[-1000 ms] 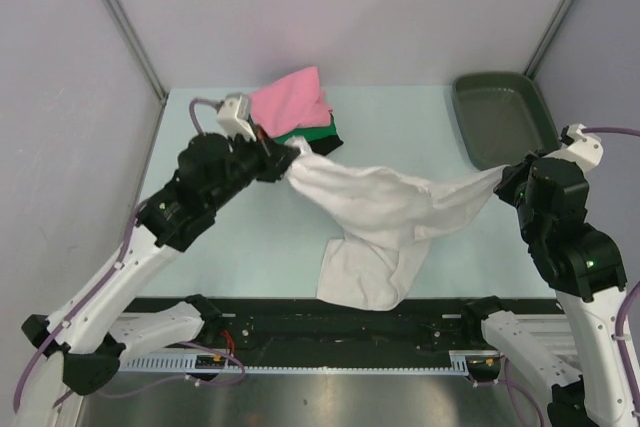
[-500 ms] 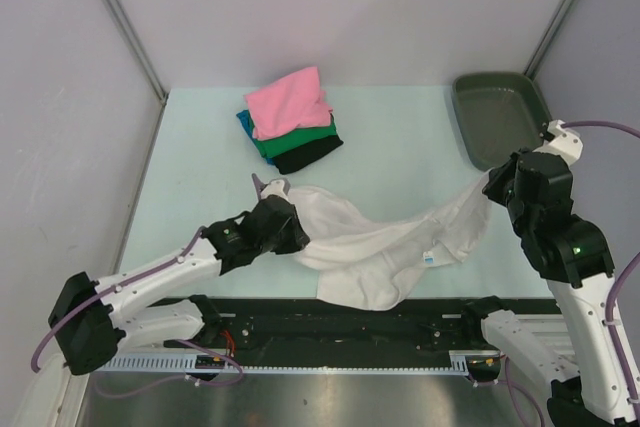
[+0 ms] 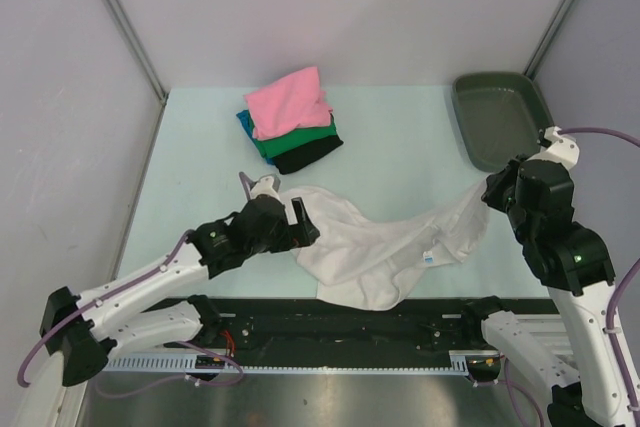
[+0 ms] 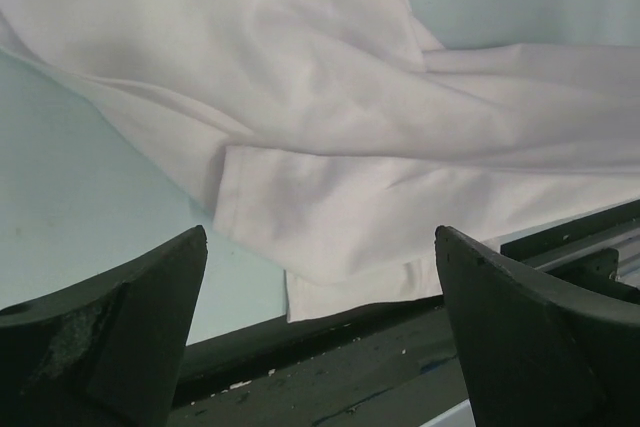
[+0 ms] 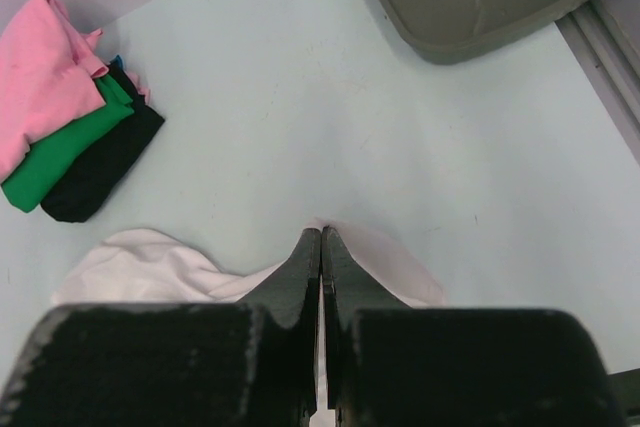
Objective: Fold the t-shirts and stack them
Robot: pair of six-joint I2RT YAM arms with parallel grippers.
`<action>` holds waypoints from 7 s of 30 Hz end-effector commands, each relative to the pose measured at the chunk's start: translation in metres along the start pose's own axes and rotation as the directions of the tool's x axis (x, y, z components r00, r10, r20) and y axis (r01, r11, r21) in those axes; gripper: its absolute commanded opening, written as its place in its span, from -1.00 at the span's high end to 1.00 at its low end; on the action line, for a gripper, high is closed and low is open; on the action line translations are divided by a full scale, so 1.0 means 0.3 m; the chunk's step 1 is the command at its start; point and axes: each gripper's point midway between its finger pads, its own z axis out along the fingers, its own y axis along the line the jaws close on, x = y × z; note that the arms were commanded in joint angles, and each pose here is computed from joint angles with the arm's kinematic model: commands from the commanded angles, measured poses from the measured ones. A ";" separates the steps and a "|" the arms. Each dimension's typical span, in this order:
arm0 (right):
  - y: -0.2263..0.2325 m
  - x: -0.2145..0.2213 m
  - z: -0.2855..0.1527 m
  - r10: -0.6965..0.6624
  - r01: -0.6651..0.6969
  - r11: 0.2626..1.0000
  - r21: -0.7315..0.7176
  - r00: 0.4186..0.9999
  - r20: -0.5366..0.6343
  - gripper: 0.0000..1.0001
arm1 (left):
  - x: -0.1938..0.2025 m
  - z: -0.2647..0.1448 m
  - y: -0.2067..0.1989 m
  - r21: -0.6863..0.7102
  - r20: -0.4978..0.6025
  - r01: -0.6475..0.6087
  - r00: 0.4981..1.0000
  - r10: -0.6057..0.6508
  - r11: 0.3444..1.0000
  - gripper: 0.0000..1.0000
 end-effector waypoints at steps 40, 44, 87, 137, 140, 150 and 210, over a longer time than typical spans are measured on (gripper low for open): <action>-0.036 0.080 0.052 -0.053 0.053 0.998 0.015 0.999 -0.009 1.00 | 0.111 0.329 0.071 -0.120 -0.277 -0.079 0.960 0.043 0.990 -0.27; -0.037 0.078 0.053 -0.052 0.052 0.998 0.019 0.999 -0.006 1.00 | 0.119 0.327 0.058 -0.098 -0.294 -0.076 0.955 0.044 0.992 0.11; 0.361 -0.559 -0.859 0.316 0.363 0.539 -0.760 0.749 0.582 1.00 | -0.645 -1.032 -0.379 0.485 0.726 -0.386 0.678 -0.114 0.785 1.00; 0.283 0.092 0.698 0.109 -0.081 0.960 -0.270 0.990 0.089 1.00 | -0.657 0.009 0.281 -0.111 0.524 0.189 0.845 -0.104 0.976 1.00; 0.294 0.064 0.753 0.119 -0.085 0.958 -0.273 0.987 0.109 1.00 | -0.714 0.027 0.296 -0.095 0.532 0.219 0.835 -0.137 0.971 1.00; 0.384 -0.180 0.848 0.097 -0.031 0.958 -0.286 0.970 0.221 1.00 | -0.938 0.042 0.272 -0.064 0.559 0.231 0.815 -0.157 0.971 1.00; 0.995 0.752 0.157 -0.493 0.058 0.611 -0.789 0.808 -0.322 -0.99 | -0.572 -0.250 0.371 -0.129 0.463 0.243 0.872 -0.158 0.961 -0.99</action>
